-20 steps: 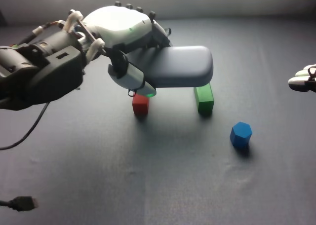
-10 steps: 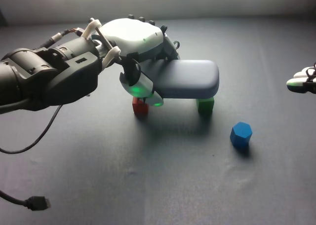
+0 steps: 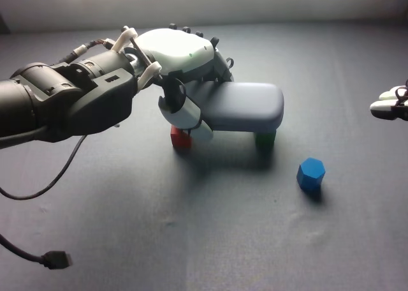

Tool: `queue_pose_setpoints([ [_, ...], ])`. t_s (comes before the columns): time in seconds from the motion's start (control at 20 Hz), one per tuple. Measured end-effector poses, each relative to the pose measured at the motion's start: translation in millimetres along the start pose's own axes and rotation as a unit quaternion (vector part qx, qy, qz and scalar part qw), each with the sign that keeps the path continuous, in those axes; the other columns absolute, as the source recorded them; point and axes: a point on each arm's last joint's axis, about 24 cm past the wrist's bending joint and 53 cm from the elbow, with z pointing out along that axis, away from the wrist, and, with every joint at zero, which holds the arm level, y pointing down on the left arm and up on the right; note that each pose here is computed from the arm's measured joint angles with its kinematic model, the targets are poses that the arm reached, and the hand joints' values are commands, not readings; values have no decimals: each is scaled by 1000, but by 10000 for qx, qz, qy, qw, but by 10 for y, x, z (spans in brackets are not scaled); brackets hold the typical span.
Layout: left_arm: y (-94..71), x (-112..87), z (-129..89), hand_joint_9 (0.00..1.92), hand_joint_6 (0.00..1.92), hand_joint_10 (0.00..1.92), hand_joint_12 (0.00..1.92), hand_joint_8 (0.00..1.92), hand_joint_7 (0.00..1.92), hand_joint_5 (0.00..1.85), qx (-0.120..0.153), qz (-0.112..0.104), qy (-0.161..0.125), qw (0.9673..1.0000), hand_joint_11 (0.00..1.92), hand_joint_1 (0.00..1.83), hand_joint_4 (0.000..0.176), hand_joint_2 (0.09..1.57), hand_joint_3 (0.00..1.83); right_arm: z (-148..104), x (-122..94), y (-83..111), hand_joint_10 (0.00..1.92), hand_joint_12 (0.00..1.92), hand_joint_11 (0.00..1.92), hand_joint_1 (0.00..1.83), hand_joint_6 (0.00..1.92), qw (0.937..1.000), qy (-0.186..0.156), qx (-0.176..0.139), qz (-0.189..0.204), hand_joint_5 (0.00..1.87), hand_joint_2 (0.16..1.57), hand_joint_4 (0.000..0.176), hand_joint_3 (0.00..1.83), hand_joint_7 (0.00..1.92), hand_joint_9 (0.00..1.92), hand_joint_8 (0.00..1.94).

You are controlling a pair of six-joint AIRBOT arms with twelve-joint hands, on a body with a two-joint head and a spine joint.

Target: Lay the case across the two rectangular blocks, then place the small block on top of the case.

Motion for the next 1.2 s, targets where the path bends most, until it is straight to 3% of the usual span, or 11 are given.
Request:
queue_pose_setpoints([
  [0.1,3,4,0,1052,880,147,992,1074,1031,940,-7,4,9,10000,655,1247,0,1112,0,0,2,-1,4,850,4,704,2,10000,3,3,-1,388,1346,0,0,336,326,2],
  [0.15,7,9,0,1024,304,95,1012,491,901,855,-14,4,18,10000,608,1193,0,1034,0,0,1,-2,3,849,1,688,0,10000,2,3,0,385,1344,0,0,335,326,1],
  [0.2,13,16,0,1007,80,68,1097,218,915,874,-27,4,34,10000,558,1156,0,1005,0,2,7,-5,3,848,0,686,1,10000,6,3,5,386,1341,0,0,337,327,2],
  [0.3,22,27,-1,970,5,50,1324,69,914,862,-43,2,53,10000,427,1132,0,972,0,4,10,-4,0,849,0,706,0,10000,5,1,9,379,1348,0,1,324,316,0],
  [0.55,23,23,-4,773,0,2,1046,2,741,688,-43,-16,46,10000,392,1088,0,943,0,4,12,-5,3,821,1,657,0,10000,7,2,8,381,1347,0,1,336,316,2],
  [0.8,-8,-40,-36,791,0,4,1142,0,682,589,29,-27,-55,10000,396,1026,0,922,0,4,14,-7,1,872,0,661,3,10000,11,6,13,403,1347,0,0,351,321,3],
  [0.9,-24,-59,-74,776,0,2,1179,0,651,498,66,-38,-86,9999,363,1024,28,916,0,4,16,-12,3,894,1,645,0,10000,15,17,16,394,1356,0,2,353,327,2],
  [0.95,-46,-65,-110,615,0,0,1177,0,528,449,116,-116,-136,9998,189,1058,67,899,0,4,17,-11,4,872,0,715,0,10000,17,14,14,392,1347,0,0,362,336,2],
  [1.05,-93,-92,-194,495,0,0,1213,0,442,426,221,-144,-214,9994,37,1037,71,908,0,4,18,-13,2,833,0,732,0,10000,17,18,19,388,1337,0,0,345,316,2],
  [1.1,-139,-132,-276,439,0,1,1280,1,423,413,320,-163,-300,9989,1,1017,46,895,0,4,17,-11,2,881,0,747,0,10000,17,14,26,387,1332,0,0,346,325,1],
  [1.2,-221,-244,-454,438,1,2,1342,1,432,423,529,-203,-540,9969,4,1008,41,882,0,4,19,-9,3,897,0,777,1,10000,21,10,37,391,1329,0,0,347,330,0],
])
